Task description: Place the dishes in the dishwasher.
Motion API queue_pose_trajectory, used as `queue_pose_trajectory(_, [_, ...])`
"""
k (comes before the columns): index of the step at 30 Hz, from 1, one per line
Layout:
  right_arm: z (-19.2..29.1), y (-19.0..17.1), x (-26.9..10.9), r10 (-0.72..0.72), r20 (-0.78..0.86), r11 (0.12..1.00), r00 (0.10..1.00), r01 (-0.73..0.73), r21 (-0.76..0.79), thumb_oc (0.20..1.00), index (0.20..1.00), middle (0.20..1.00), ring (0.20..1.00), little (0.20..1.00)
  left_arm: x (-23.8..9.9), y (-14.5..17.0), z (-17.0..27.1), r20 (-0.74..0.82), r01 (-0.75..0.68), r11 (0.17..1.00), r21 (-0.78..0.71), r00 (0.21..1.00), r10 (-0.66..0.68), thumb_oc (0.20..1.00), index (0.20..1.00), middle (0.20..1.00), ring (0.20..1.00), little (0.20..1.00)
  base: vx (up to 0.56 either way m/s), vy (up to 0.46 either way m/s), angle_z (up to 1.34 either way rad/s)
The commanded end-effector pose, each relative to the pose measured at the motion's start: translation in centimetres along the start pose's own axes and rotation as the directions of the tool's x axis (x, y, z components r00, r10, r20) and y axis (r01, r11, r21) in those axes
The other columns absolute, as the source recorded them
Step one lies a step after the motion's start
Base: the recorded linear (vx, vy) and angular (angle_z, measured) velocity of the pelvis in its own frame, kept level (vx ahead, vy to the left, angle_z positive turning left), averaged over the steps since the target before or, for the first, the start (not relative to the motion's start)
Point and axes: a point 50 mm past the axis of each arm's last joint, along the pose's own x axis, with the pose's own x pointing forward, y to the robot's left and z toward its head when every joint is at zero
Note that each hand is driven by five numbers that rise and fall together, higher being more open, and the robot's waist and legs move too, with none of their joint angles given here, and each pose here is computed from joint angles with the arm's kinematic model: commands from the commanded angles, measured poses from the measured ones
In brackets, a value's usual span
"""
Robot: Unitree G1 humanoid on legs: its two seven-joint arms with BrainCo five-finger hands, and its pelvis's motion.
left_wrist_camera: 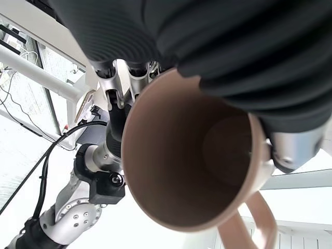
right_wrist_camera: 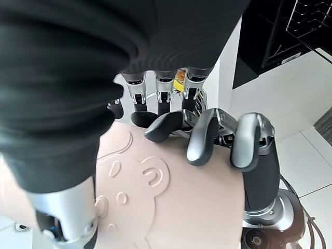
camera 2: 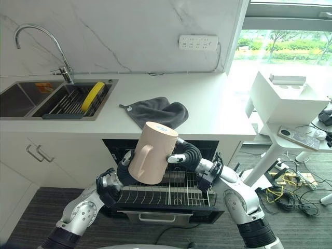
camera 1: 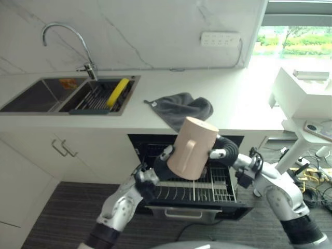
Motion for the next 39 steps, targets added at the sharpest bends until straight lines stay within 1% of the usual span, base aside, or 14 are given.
queue_pose_trajectory(1, [3.0,0.4,1.7,0.098,0.174,0.995,0.98,-0.101,0.009,1.0,1.0,1.0,1.0,1.0,1.6,0.2,1.8,0.018,0.09,0.994,0.059,0.996,-0.091,0.2,0.2,0.2,0.2,0.2,0.0,0.0,0.0])
queue_pose_trajectory(8, [3.1,0.5,2.0,0.124,0.196,0.988,0.973,-0.139,0.065,1.0,1.0,1.0,1.0,1.0,1.7,0.3,1.6,0.01,0.092,0.994,0.054,0.996,-0.093,0.2,0.2,0.2,0.2,0.2,0.0,0.0,0.0])
queue_pose_trajectory(20, [4.2,0.4,2.1,0.126,0.257,0.983,0.958,-0.155,0.095,1.0,1.0,1.0,1.0,1.0,1.2,0.6,0.9,-0.007,0.073,0.997,0.024,0.997,-0.073,0.2,0.2,0.2,0.2,0.2,0.0,0.0,0.0])
queue_pose_trajectory(29, [3.7,0.9,2.4,0.16,0.227,0.979,0.961,-0.185,0.092,1.0,1.0,1.0,1.0,1.0,1.1,0.8,0.7,-0.002,0.068,0.997,0.022,0.998,-0.068,0.2,0.2,0.2,0.2,0.2,0.0,0.0,0.0])
queue_pose_trajectory(39, [2.8,1.6,2.9,0.187,0.21,0.966,0.96,-0.219,0.138,1.0,1.0,1.0,1.0,1.0,1.6,0.6,1.0,0.005,0.078,0.996,0.033,0.997,-0.078,0.2,0.2,0.2,0.2,0.2,0.0,0.0,0.0])
